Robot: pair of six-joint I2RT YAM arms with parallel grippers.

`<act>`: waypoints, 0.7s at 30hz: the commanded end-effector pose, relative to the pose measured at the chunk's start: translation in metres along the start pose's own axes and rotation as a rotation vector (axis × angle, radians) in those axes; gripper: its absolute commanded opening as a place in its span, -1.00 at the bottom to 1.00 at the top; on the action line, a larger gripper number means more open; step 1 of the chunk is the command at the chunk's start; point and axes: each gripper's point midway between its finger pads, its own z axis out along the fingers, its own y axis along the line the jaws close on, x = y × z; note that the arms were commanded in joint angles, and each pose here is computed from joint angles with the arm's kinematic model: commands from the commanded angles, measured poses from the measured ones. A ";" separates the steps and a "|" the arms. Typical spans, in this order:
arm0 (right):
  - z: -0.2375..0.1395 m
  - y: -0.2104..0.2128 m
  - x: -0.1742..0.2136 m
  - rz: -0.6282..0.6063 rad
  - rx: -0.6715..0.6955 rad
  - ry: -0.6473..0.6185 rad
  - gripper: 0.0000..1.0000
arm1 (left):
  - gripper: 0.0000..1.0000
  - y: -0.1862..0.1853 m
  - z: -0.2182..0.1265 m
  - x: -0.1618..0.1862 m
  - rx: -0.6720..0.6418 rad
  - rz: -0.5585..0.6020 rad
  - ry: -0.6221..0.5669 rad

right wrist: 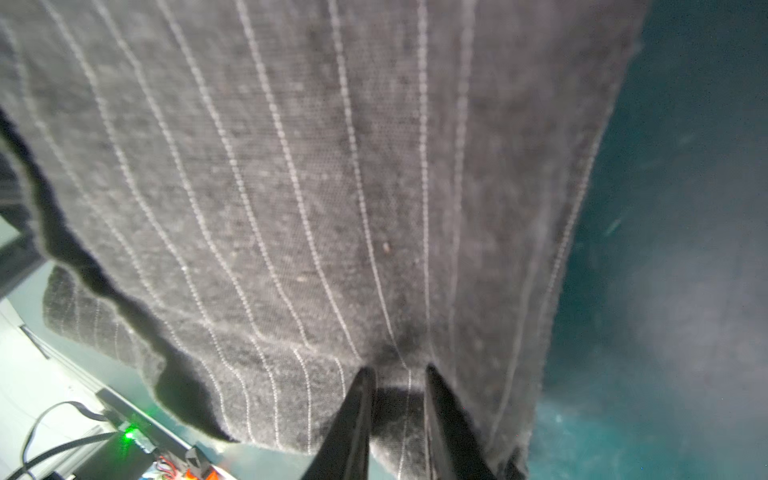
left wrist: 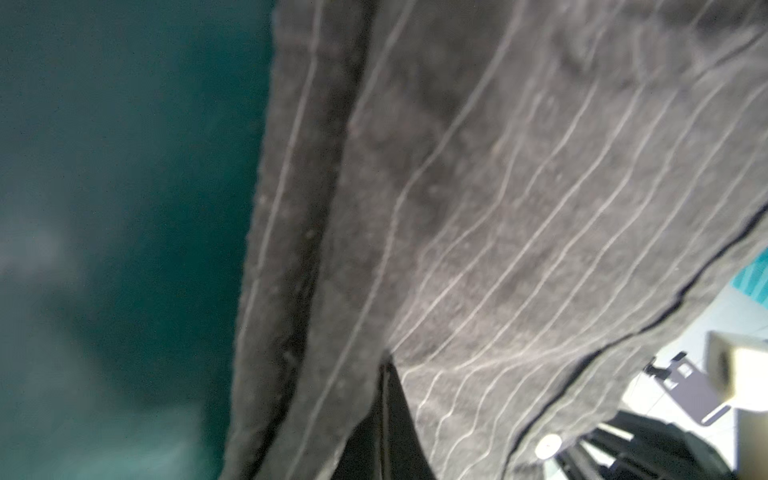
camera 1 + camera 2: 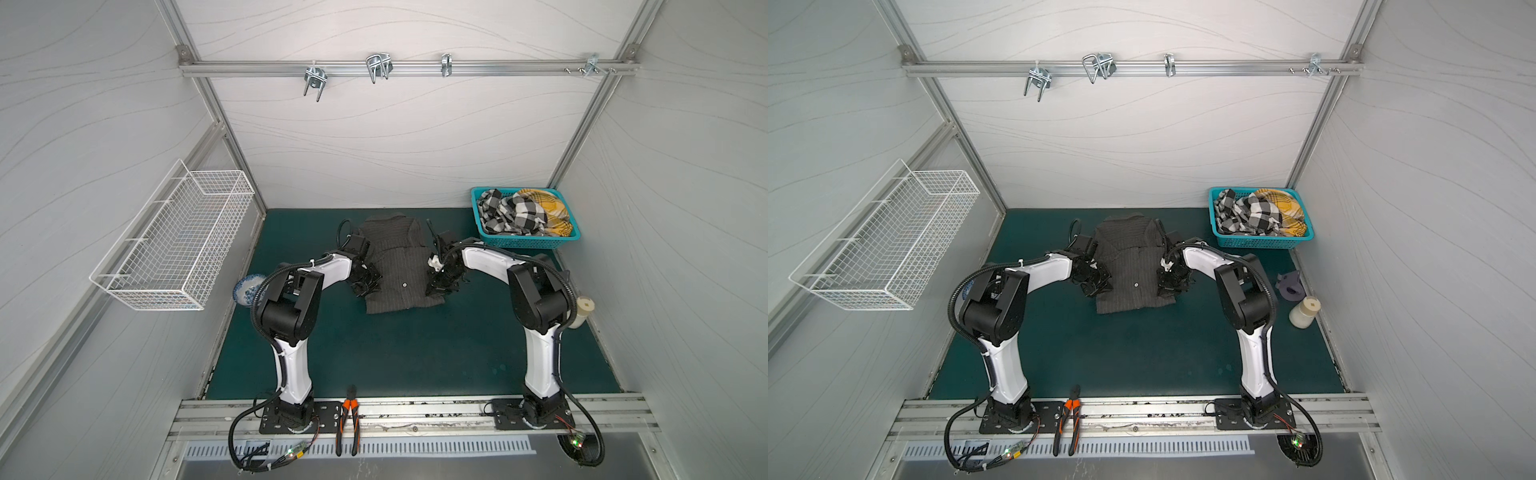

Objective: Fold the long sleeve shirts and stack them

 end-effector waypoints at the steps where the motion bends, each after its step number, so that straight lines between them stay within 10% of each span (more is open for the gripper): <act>1: 0.014 -0.010 0.044 0.053 0.049 0.103 -0.47 | -1.00 0.046 0.001 0.030 -0.114 -0.042 0.051; 11: -0.025 0.025 0.133 0.005 0.094 0.097 -0.20 | -0.67 0.053 -0.052 0.070 -0.051 0.059 0.058; 21: -0.052 0.060 0.094 -0.010 0.015 -0.027 -0.47 | -0.79 -0.052 -0.088 0.085 0.177 0.216 0.028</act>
